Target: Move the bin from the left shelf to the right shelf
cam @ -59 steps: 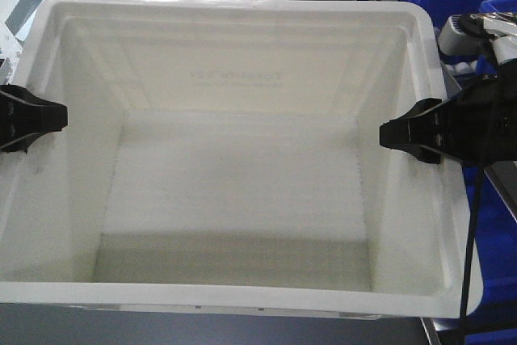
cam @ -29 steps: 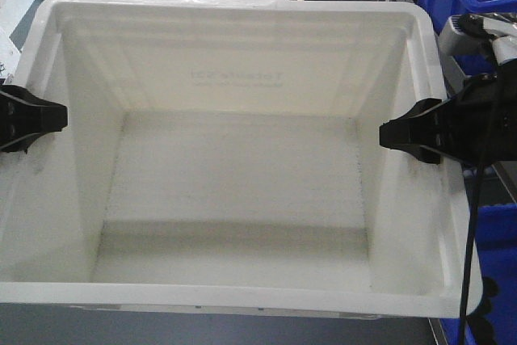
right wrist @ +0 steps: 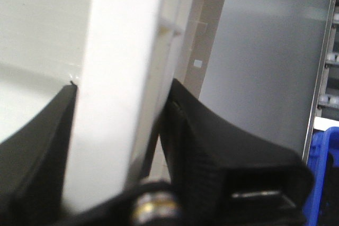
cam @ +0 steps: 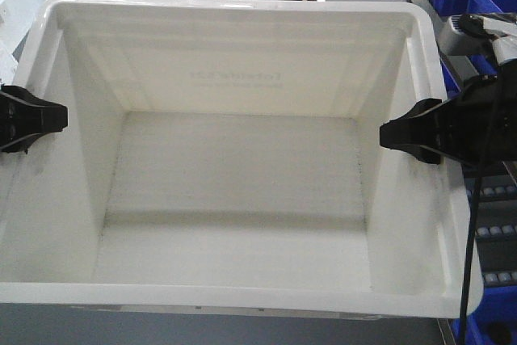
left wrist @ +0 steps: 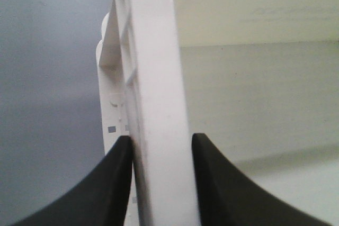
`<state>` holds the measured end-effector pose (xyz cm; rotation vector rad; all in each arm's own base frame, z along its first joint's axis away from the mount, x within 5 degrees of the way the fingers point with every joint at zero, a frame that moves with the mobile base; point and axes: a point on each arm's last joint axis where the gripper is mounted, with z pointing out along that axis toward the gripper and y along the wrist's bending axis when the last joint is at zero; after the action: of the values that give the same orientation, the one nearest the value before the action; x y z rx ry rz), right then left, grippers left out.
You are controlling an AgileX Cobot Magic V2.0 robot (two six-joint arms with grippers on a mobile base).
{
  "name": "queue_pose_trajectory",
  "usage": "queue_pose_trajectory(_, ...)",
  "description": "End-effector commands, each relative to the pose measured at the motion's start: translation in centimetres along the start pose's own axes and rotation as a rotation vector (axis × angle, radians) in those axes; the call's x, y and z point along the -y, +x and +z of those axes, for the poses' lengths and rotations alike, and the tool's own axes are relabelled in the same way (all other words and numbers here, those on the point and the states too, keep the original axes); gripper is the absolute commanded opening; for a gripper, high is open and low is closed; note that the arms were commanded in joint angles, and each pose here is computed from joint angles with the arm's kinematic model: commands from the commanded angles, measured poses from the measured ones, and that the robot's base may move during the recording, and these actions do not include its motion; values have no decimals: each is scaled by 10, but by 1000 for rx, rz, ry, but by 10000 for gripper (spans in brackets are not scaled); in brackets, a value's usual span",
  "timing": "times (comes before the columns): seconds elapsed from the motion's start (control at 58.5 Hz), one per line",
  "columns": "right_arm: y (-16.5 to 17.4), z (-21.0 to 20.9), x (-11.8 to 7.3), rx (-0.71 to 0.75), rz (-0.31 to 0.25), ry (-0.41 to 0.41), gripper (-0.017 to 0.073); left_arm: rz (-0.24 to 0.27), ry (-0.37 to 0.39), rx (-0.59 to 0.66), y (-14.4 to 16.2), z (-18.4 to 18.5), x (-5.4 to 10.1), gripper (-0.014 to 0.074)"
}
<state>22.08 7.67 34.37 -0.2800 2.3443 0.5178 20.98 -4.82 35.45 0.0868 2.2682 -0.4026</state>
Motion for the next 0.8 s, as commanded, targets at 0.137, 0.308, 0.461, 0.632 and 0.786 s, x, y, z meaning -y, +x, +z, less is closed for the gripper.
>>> queue_pose_trajectory(0.137,-17,-19,-9,155,-34,-31,-4,-6,46,169,-19,-17,9,-6)
queue_pose_trajectory(0.308,-17,-19,-9,155,-34,-31,-4,-6,46,169,-19,-17,9,-6)
queue_pose_trajectory(0.461,-17,-19,-9,155,-34,-31,-4,-6,46,169,-19,-17,9,-6)
queue_pose_trajectory(0.632,-17,-19,-9,155,-34,-31,-4,-6,46,169,-19,-17,9,-6)
queue_pose_trajectory(0.786,-17,-19,-9,155,-34,-31,-4,-6,46,169,-19,-17,9,-6)
